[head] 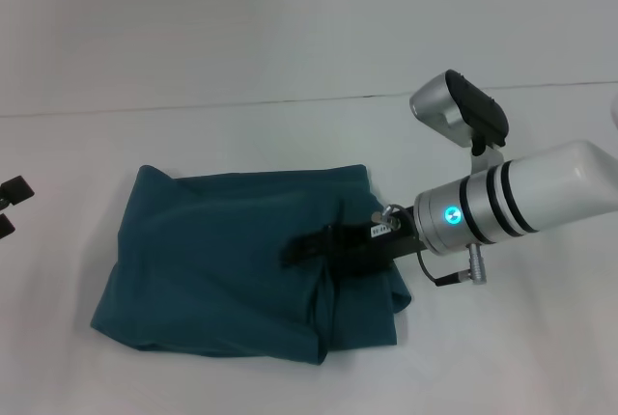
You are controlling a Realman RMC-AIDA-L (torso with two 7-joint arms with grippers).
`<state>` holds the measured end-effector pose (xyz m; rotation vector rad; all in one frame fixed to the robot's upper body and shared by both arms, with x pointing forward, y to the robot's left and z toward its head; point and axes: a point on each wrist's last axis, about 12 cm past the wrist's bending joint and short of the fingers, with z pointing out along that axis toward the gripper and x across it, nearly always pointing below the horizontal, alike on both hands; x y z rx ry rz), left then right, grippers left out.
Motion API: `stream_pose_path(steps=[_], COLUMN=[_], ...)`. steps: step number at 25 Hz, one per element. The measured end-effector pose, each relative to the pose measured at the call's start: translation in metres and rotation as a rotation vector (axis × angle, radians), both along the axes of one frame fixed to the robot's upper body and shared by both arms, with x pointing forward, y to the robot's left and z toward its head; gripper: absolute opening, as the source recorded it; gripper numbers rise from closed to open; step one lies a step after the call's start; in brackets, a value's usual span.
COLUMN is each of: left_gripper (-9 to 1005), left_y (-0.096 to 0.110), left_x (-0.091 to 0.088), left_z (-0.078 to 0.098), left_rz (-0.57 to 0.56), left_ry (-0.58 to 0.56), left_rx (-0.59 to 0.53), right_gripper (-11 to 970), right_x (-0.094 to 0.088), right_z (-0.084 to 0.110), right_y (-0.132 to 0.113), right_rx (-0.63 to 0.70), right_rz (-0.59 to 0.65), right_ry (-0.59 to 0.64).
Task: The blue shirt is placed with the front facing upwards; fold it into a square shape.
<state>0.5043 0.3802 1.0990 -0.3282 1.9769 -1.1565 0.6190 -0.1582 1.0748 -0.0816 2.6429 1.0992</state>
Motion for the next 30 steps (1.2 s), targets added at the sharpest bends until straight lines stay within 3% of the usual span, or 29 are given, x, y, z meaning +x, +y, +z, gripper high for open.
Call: stream_pose_path(steps=[30], left_gripper=[948], left_y=[-0.002], left_x=[0.004], left_z=[-0.003], left_rz=[0.003], left_ry=[0.004], left_rx=[-0.008], right_gripper=[867], right_x=[0.004], right_z=[0.002], right_y=[0.01], right_rx=[0.004], right_rz=[0.011], right_ry=[-0.037])
